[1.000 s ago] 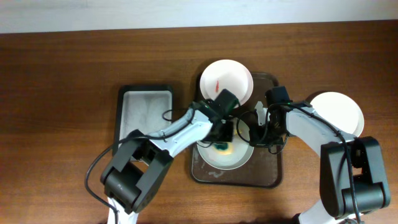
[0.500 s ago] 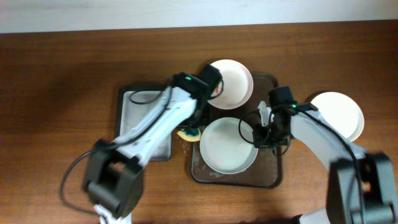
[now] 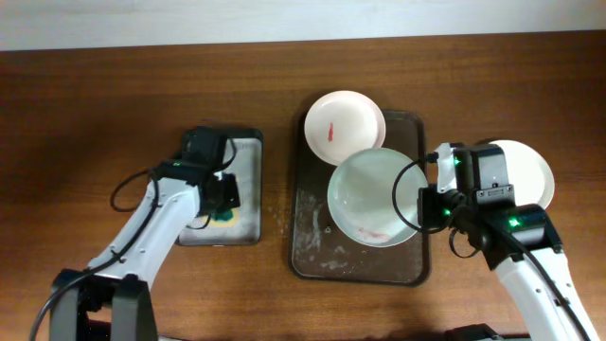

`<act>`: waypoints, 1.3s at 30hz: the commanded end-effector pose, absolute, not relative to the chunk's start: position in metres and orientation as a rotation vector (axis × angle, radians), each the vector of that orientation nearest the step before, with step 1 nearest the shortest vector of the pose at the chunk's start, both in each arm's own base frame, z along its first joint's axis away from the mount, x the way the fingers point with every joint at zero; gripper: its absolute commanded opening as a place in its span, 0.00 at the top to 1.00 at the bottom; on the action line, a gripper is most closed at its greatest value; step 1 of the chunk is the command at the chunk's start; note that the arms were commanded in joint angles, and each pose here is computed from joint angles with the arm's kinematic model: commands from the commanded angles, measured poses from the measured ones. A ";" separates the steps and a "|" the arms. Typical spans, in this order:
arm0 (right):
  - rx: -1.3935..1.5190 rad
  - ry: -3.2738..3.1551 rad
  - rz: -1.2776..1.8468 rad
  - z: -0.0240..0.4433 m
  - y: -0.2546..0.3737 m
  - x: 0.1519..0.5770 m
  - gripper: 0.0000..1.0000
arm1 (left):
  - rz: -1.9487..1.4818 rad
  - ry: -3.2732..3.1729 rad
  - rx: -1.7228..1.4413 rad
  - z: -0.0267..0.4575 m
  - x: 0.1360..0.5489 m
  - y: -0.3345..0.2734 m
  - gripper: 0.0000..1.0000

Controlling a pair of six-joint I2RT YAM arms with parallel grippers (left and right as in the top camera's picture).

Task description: Clean dirty plates on tray and stack at the side

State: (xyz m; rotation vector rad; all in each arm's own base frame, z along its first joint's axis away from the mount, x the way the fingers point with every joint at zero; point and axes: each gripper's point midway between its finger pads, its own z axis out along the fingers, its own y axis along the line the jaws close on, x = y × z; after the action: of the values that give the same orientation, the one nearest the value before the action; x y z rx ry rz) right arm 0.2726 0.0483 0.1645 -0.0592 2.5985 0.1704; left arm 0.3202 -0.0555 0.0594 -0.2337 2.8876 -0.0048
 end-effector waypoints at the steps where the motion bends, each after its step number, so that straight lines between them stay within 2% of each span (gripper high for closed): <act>1: -0.069 2.564 0.051 0.171 0.042 0.272 0.96 | -0.151 2.848 -0.170 0.072 0.329 -0.054 0.83; 2: -0.086 2.553 -0.033 0.172 0.038 0.273 0.96 | -0.198 2.817 -0.126 0.085 0.332 -0.058 0.75; 5: -0.118 2.474 -0.266 0.182 0.041 0.273 0.96 | -0.232 2.700 -0.105 0.122 0.335 -0.060 0.37; 6: -0.152 2.408 -0.372 0.191 0.047 0.272 0.96 | -0.242 2.640 -0.099 0.141 0.333 -0.060 0.04; 7: -0.176 2.362 -0.433 0.197 0.050 0.272 0.96 | -0.247 2.612 -0.096 0.150 0.333 -0.060 0.00; 11: -0.326 2.140 -0.608 0.228 0.080 0.264 0.96 | -0.259 2.532 -0.087 0.179 0.324 -0.059 0.00; 18: -0.391 1.814 -0.763 0.278 0.109 0.242 0.96 | -0.259 2.534 -0.088 0.179 0.322 -0.058 0.01; 25: -0.492 1.618 -0.886 0.308 0.125 0.221 0.96 | -0.259 2.534 -0.088 0.179 0.322 -0.058 0.01; 39: -0.513 1.596 -0.877 0.310 0.131 0.217 0.96 | -0.259 2.534 -0.088 0.179 0.322 -0.058 0.01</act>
State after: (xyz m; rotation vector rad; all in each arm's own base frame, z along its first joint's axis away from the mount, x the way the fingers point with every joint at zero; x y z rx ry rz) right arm 0.2194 0.1365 0.3008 -0.5535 1.6250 -0.8630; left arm 0.3195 -0.0574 0.1693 -0.1141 2.5605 -0.2496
